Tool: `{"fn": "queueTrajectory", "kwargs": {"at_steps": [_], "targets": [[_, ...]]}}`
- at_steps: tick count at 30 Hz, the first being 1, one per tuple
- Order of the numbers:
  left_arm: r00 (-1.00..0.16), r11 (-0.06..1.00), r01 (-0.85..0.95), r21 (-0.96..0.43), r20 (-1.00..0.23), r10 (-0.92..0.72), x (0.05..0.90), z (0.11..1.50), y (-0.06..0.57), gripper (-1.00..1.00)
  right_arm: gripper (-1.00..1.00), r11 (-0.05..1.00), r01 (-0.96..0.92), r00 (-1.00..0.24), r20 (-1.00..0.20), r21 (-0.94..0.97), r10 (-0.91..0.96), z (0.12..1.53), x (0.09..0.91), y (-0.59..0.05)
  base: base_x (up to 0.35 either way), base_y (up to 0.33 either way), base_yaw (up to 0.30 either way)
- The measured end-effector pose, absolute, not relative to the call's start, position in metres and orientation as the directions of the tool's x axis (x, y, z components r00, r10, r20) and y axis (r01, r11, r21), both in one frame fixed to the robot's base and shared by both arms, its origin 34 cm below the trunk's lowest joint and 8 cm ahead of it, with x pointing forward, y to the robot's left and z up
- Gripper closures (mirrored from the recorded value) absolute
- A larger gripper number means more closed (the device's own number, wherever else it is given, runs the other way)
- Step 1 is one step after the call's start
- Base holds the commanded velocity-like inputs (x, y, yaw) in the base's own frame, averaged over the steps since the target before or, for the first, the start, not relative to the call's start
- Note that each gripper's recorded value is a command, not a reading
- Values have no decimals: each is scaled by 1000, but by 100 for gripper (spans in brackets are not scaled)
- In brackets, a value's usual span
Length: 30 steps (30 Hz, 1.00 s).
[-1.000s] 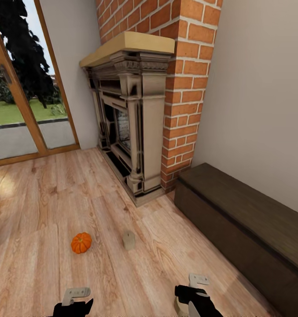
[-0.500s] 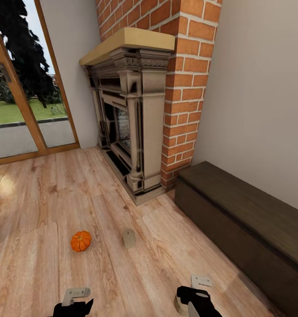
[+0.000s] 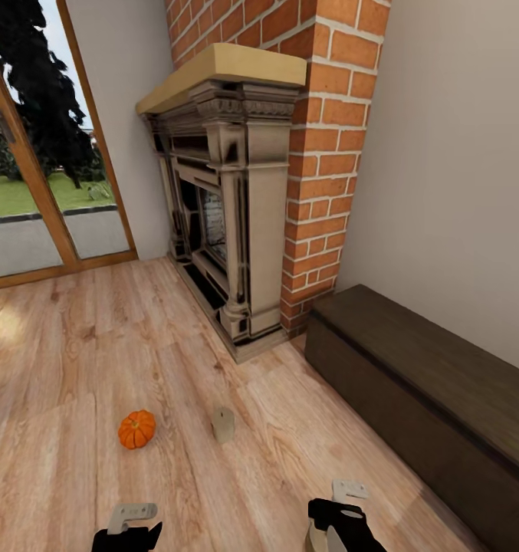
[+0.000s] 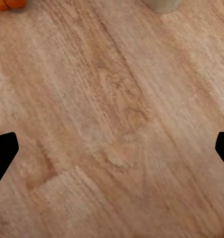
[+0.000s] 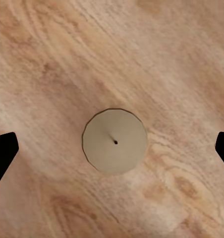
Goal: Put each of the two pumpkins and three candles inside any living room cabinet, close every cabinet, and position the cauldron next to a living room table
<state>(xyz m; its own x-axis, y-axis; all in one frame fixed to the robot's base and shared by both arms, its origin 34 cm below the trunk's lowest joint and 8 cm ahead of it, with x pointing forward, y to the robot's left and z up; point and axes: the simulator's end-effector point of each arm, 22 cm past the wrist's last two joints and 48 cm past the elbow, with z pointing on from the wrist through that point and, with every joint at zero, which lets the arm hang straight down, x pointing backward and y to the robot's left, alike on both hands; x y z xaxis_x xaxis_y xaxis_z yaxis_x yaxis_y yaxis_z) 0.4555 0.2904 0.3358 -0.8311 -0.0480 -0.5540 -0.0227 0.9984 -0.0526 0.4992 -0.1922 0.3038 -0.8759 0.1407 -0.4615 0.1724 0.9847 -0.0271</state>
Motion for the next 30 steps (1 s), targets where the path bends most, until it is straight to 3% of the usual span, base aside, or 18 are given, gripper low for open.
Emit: {"fn": "queueTrajectory", "kwargs": {"at_steps": [19, 30], "targets": [[-830, 998, -24, -59, -555, -53, 450, 321, 289, -100, -100, 985, 167, -882, -451, -30, 136, 284, 491, -192, 31, 0, 0], [-774, 996, 10, -84, -631, -45, 437, 344, 274, -100, -100, 986, 166, -883, -449, -30, 135, 260, 486, -190, 0, 0, 0]]}}
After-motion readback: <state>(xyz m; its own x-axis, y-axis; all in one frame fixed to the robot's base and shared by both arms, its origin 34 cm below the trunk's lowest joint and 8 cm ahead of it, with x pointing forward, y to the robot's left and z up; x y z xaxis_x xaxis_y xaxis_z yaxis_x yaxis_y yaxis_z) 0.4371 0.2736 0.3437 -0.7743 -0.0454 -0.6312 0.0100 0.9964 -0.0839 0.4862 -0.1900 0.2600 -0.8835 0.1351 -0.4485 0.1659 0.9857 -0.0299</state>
